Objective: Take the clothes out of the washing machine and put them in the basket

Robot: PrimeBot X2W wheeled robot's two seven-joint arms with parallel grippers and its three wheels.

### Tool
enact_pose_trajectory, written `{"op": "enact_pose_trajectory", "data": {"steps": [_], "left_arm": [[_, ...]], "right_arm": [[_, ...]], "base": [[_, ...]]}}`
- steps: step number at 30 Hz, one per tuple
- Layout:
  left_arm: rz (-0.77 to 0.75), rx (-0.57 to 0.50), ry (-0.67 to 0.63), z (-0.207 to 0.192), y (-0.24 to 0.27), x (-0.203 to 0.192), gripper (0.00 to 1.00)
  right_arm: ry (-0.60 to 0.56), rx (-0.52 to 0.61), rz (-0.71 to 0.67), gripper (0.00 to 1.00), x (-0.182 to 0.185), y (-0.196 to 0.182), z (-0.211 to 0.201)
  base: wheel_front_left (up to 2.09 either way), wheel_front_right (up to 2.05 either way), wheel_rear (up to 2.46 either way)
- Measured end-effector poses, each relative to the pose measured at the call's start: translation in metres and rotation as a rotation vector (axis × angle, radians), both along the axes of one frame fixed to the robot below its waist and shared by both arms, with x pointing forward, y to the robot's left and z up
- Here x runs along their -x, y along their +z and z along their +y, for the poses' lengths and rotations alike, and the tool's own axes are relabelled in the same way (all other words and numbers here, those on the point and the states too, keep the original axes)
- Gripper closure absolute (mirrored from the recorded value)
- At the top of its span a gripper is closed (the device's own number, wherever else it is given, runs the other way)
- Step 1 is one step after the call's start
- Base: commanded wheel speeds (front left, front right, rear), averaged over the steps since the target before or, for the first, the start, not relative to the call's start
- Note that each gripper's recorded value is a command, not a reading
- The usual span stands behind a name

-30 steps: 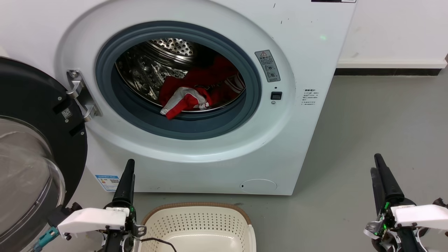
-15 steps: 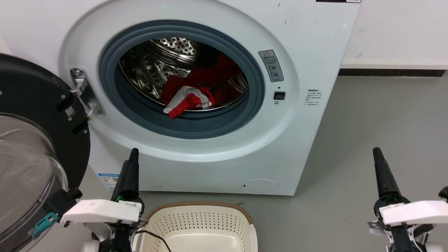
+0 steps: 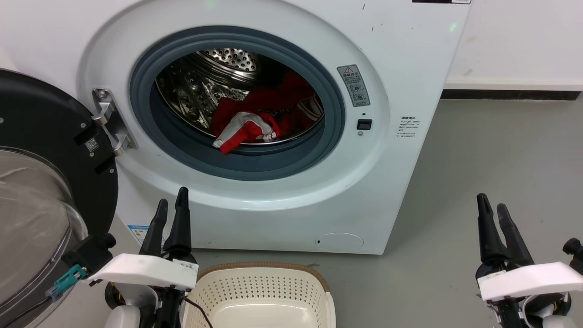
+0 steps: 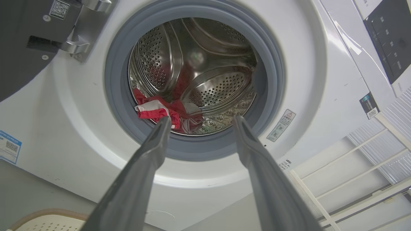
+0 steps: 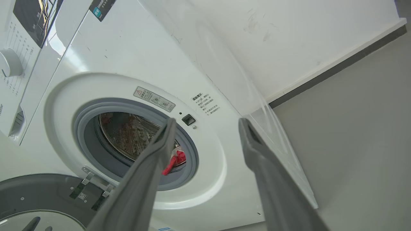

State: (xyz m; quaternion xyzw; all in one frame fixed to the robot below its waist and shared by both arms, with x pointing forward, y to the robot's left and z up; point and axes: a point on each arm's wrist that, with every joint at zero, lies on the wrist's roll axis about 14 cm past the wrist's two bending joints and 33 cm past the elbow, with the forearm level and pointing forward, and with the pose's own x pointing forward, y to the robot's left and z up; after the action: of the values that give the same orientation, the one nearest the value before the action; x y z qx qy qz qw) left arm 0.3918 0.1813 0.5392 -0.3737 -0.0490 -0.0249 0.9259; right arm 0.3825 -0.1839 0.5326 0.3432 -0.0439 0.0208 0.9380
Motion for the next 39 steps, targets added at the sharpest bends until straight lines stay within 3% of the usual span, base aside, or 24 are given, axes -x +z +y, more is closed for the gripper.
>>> {"op": "enact_pose_trajectory", "data": {"steps": [22,39], "left_arm": [[-0.035,-0.321,0.008,-0.008,0.004,-0.001,0.0],[-0.043,-0.523,0.006,-0.013,-0.001,-0.004,0.0]], "right_arm": [[0.002,0.351,-0.022,0.0,0.002,0.0,0.006],[0.009,0.555,-0.033,0.0,0.003,0.001,0.01]], "base": [[0.0,0.0,0.0],[0.0,0.0,0.0]]}}
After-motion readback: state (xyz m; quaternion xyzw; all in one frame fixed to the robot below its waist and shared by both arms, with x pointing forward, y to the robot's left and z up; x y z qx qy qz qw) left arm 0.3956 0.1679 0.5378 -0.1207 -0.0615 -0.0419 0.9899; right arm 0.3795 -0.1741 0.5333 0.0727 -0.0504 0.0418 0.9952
